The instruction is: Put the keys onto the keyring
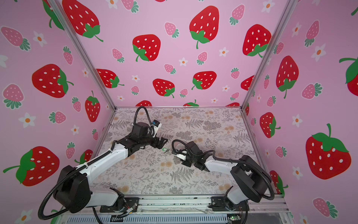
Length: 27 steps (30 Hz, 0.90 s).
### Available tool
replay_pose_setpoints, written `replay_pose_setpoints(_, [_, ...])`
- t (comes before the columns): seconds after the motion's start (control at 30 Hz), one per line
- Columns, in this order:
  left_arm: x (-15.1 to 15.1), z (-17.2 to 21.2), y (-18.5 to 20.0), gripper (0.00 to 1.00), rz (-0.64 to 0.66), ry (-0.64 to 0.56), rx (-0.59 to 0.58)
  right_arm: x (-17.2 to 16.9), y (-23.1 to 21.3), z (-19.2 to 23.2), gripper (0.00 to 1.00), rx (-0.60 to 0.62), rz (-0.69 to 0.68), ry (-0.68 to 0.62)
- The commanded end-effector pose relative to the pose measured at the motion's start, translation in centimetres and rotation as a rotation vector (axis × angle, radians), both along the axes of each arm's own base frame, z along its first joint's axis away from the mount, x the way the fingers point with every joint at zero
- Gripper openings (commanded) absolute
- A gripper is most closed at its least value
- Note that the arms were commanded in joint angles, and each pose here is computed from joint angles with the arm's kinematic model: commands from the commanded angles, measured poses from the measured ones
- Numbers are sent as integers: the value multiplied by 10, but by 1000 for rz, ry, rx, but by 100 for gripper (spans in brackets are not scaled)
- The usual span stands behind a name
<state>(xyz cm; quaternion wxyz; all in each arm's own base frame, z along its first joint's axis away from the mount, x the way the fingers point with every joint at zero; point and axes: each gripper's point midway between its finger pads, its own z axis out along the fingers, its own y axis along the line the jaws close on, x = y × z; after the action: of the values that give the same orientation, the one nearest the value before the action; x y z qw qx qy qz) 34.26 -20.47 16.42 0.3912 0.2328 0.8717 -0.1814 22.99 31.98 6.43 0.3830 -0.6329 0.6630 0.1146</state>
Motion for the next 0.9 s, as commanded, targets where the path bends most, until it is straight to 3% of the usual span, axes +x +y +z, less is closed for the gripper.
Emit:
replay_pose_setpoints(0.0, [9, 7, 18, 99, 99, -36, -6, -8, 9, -13, 26, -66, 72, 14])
replay_pose_setpoints(0.27, [15, 6, 41, 99, 182, -20, -6, -13, 18, -33, 27, -133, 102, 26])
replay_pose_setpoints(0.63, [9, -1, 44, 99, 150, -13, 31, 7, 19, -40, 22, -154, -40, -6])
replay_pose_setpoints(0.87, [4, -10, 44, 98, 135, 13, 35, 6, 21, -44, 15, -160, -52, -7])
